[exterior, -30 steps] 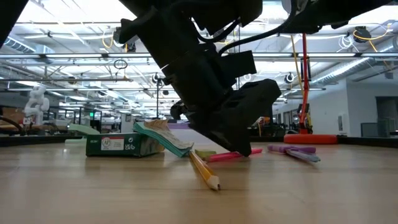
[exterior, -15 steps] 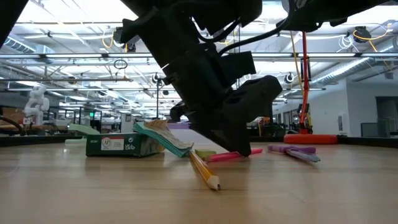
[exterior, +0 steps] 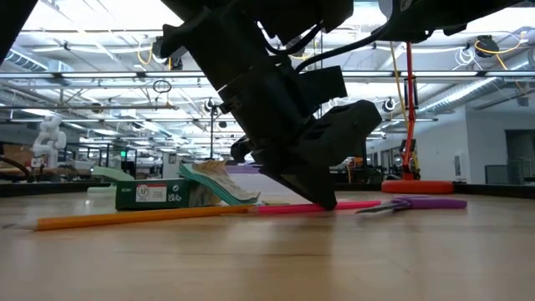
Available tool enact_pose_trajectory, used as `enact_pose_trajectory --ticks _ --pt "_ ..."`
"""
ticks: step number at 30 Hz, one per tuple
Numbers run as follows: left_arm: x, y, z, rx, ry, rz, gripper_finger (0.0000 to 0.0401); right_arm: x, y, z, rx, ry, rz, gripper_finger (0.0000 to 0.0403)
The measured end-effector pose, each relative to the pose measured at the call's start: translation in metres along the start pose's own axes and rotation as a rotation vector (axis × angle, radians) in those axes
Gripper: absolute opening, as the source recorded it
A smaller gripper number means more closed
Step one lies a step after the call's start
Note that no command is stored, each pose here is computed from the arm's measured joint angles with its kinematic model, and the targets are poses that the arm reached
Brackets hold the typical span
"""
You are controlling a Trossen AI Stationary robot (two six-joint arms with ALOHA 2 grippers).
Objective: Pack school essentials
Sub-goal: Put the pink pencil into the purple supply box
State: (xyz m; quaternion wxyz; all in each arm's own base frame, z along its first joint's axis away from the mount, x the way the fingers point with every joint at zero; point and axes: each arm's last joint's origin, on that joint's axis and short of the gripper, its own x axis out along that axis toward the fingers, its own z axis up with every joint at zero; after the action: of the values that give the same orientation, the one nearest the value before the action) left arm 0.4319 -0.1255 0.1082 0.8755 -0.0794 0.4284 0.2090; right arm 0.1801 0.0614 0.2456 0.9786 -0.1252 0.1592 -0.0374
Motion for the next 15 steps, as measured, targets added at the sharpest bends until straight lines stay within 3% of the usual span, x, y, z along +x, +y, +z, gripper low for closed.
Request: enact_pose_trajectory --ticks 15 --pt "-0.005 0.006 0.031 0.101 0.013 0.026 0.0016 0.000 0.000 -0.003 -0.014 0.026 0.003 0.0215"
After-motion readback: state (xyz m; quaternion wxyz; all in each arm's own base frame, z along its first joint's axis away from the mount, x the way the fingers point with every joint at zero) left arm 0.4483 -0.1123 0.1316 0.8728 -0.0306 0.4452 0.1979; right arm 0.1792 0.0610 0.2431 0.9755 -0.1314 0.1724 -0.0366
